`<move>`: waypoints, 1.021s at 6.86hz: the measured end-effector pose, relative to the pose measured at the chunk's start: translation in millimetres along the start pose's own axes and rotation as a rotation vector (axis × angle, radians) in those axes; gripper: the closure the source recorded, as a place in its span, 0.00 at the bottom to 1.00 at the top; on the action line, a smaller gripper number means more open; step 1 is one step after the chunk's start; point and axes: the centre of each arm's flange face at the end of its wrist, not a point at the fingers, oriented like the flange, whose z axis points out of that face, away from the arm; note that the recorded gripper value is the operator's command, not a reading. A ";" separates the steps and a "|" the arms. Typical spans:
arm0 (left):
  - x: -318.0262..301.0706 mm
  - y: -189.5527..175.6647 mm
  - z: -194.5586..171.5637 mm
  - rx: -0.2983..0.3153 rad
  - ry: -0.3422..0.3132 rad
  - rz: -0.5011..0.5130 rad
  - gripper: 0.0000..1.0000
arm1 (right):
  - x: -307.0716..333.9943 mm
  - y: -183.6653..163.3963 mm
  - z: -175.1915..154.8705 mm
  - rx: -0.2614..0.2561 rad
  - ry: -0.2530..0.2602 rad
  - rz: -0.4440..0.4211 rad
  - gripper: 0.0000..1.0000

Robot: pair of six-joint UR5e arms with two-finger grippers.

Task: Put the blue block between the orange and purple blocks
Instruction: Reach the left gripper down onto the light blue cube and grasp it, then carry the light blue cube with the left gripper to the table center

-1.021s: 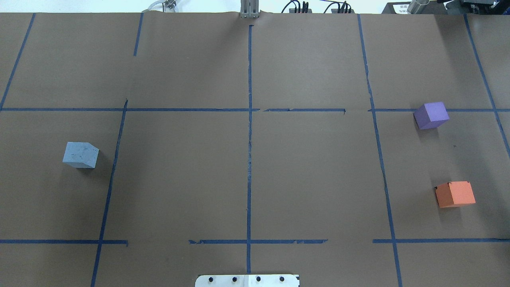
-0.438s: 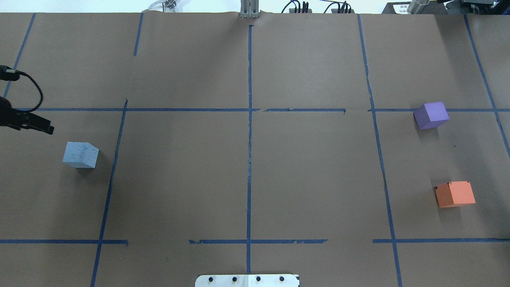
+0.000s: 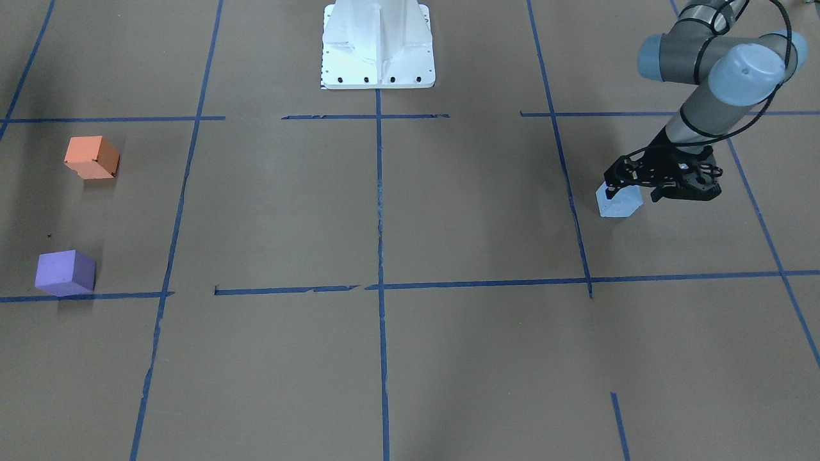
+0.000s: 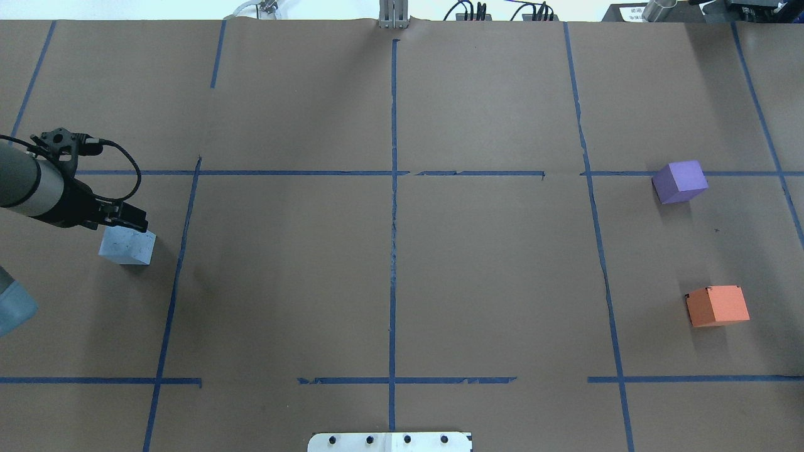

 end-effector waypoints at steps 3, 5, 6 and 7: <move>-3.6 8.9 28.5 -0.033 -0.039 -0.010 0.00 | 1.3 0.7 1.5 -0.003 0.000 0.003 0.00; 0.6 16.5 40.0 -0.055 -0.045 -0.001 0.52 | 1.7 0.8 1.9 -0.004 -0.001 0.003 0.00; 2.6 18.2 41.3 -0.059 -0.044 0.003 0.63 | 1.7 0.8 1.9 -0.004 -0.001 0.003 0.00; 4.6 18.6 39.5 -0.059 -0.041 0.005 0.63 | 1.5 0.7 1.7 -0.004 0.000 0.003 0.00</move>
